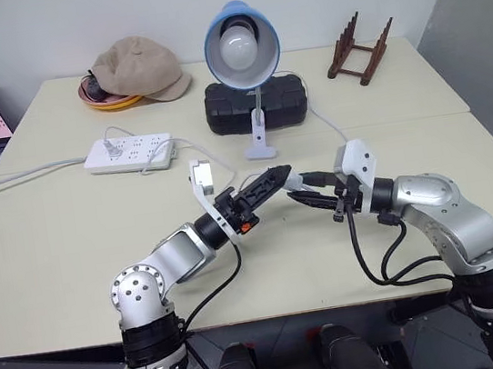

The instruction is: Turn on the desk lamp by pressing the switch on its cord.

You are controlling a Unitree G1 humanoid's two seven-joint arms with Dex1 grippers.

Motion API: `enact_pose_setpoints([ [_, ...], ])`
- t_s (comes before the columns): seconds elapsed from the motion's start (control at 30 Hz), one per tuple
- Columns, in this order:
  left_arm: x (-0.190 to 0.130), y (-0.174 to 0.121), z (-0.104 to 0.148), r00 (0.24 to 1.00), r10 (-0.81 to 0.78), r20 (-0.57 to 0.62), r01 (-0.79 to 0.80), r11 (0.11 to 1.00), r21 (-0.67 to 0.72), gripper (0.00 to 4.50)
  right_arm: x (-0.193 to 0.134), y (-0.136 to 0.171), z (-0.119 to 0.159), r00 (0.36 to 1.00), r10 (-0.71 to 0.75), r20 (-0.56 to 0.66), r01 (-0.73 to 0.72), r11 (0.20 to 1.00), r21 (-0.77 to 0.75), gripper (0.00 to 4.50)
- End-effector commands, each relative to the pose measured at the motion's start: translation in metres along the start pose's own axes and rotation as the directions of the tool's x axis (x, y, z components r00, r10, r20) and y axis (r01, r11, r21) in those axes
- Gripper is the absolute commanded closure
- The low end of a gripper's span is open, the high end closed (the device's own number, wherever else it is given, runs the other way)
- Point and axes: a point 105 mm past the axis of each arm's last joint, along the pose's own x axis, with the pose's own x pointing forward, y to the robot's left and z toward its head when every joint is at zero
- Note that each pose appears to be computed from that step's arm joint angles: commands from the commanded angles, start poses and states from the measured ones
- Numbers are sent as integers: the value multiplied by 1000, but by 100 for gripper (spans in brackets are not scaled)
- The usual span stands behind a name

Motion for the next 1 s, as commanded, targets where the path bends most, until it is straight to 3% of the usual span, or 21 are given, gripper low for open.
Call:
enact_pose_setpoints([
  [0.03, 2, -10, 1, 999, -51, -1, 51, 999, -5, 73, -7, -2, 16, 999, -22, 44, 24, 999, -45, 349],
  [0.57, 2, -11, -5, 998, -61, -18, 60, 998, -26, 391, -6, 4, 22, 998, -14, 56, 17, 998, -57, 349],
  [1.0, -1, -15, -3, 999, -52, 14, 53, 996, -65, 396, -7, 3, 13, 999, -16, 42, 18, 999, -50, 349],
])
